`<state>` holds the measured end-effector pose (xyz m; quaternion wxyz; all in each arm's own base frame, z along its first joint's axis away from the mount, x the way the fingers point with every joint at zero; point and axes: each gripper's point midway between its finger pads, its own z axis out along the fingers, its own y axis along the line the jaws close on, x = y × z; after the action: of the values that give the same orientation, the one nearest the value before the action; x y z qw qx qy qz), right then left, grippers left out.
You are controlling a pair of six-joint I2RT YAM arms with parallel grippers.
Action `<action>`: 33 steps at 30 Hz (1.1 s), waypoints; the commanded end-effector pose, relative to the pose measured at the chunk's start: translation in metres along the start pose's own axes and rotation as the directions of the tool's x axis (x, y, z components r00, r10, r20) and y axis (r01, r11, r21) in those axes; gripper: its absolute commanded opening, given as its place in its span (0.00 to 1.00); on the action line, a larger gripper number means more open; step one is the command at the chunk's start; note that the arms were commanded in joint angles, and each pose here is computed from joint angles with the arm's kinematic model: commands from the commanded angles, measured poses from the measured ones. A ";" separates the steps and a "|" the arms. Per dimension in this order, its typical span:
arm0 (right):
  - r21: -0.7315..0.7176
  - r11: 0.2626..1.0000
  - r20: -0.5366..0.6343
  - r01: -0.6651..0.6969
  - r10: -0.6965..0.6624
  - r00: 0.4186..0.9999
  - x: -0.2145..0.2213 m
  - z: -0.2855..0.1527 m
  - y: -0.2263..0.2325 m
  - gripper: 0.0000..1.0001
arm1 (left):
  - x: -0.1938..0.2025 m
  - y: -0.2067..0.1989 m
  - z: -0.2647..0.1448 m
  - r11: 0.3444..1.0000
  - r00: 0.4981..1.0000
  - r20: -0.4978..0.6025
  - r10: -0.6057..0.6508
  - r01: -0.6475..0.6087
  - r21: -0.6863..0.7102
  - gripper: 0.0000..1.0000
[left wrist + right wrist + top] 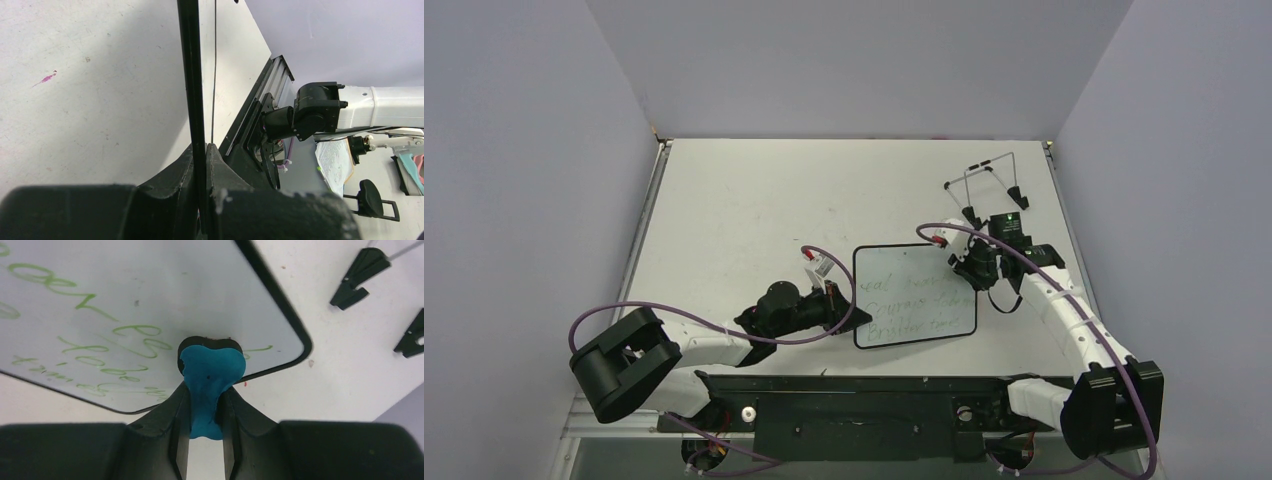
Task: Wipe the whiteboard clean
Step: Erase the whiteboard at the center of the board.
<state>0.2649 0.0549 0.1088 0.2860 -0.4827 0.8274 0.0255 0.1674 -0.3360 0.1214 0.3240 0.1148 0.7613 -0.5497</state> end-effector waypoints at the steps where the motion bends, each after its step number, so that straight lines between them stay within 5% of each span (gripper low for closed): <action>1: 0.238 0.966 0.030 -0.099 0.095 0.995 -0.007 -0.007 -0.047 0.00 | -0.008 -0.013 0.004 0.997 0.998 0.027 0.060 -0.062 0.053 0.00; 7: 0.253 0.962 -0.027 -0.104 0.114 0.993 0.006 -0.007 -0.053 0.00 | -0.008 -0.013 0.004 0.997 0.998 0.026 0.062 -0.063 0.054 0.00; 13: -0.143 0.980 0.039 0.140 -0.136 0.990 -0.005 -0.004 0.020 0.00 | -0.008 -0.013 0.002 0.996 0.997 0.032 0.066 -0.067 0.056 0.00; 15: -0.162 0.972 0.079 0.170 -0.159 0.984 -0.013 -0.005 0.027 0.00 | -0.008 -0.013 0.001 0.996 0.997 0.031 0.066 -0.068 0.057 0.00; 21: 0.276 0.955 0.010 -0.107 0.109 0.994 -0.006 -0.003 -0.052 0.00 | -0.008 -0.013 0.001 0.996 0.997 0.031 0.068 -0.070 0.056 0.00; 25: 0.368 0.911 -0.006 -0.187 0.203 0.979 0.003 -0.004 -0.071 0.00 | -0.008 -0.013 0.001 0.996 0.997 0.031 0.067 -0.069 0.056 0.00; 30: 0.086 0.995 -0.049 -0.044 0.049 0.998 -0.001 0.005 -0.024 0.00 | -0.008 -0.014 0.001 0.996 0.997 0.033 0.072 -0.073 0.059 0.00; 33: -0.087 0.994 0.022 0.063 -0.061 0.998 -0.017 0.007 0.012 0.00 | -0.008 -0.014 0.001 0.995 0.997 0.032 0.073 -0.075 0.060 0.00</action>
<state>0.2912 0.0352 0.1068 0.2894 -0.4306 0.8540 -0.0395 0.1683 -0.3360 0.1210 0.3245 0.1111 0.7622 -0.5489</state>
